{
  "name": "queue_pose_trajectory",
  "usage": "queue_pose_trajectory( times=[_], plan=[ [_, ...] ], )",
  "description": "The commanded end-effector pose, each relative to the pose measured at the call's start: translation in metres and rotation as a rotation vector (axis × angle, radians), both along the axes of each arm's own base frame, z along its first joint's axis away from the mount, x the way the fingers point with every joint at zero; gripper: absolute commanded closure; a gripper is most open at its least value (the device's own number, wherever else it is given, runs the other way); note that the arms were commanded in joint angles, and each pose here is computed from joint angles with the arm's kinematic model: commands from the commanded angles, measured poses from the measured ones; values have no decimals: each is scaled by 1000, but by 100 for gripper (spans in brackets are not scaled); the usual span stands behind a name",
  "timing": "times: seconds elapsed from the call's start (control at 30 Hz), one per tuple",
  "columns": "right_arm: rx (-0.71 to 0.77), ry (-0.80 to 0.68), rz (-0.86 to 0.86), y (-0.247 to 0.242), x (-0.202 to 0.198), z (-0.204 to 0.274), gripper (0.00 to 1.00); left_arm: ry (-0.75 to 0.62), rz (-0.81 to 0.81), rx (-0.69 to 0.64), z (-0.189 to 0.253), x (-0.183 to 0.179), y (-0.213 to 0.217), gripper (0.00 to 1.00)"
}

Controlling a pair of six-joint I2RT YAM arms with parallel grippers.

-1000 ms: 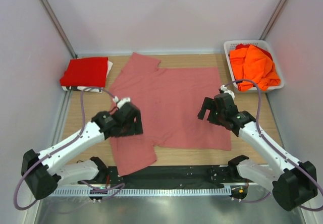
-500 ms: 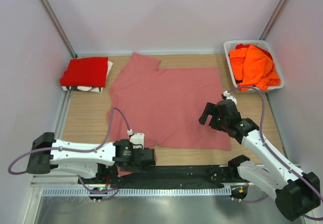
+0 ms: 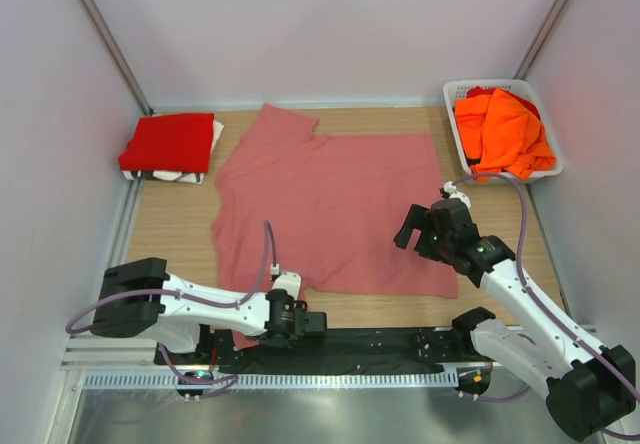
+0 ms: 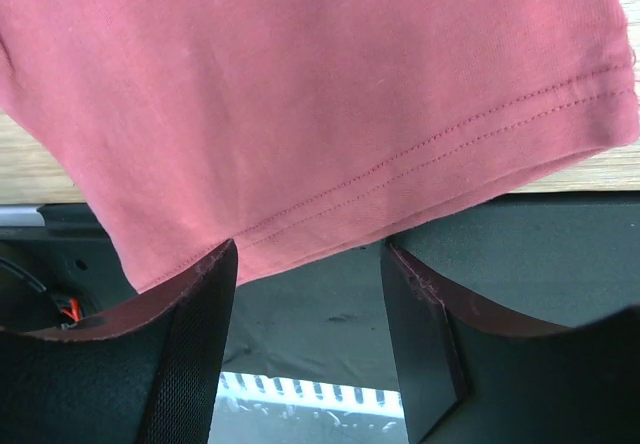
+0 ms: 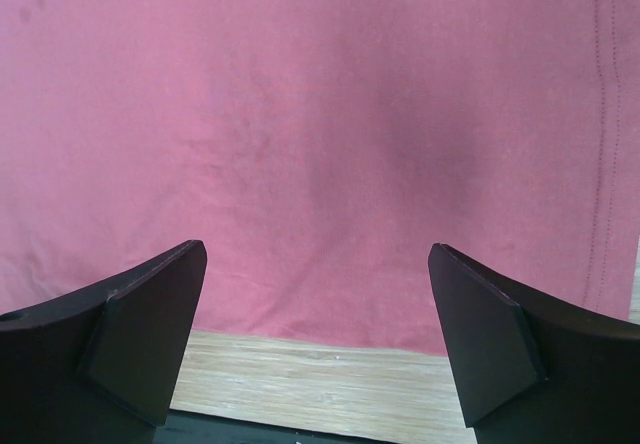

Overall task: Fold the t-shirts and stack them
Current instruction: Flatten the tshirt out

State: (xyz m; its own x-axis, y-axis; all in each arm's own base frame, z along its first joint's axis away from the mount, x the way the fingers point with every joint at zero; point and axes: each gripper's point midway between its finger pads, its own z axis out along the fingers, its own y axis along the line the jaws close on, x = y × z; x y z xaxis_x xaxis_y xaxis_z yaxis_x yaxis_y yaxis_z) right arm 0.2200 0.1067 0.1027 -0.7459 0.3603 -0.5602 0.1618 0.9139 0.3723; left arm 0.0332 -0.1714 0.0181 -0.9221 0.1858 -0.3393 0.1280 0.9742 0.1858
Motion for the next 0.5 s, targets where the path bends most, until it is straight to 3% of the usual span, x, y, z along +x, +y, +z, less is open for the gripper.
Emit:
queue_pose_trajectory(
  times=[0.0, 0.33, 0.47],
  plan=[
    [12, -10, 5, 3, 1, 4, 0, -62, -24, 19, -8, 10, -1, 39],
    [0, 11, 8, 3, 1, -2, 0, -106, -20, 57, -24, 22, 13, 52],
    [-8, 24, 4, 3, 2, -5, 0, -110, -9, -10, -27, 26, 11, 53]
  ],
)
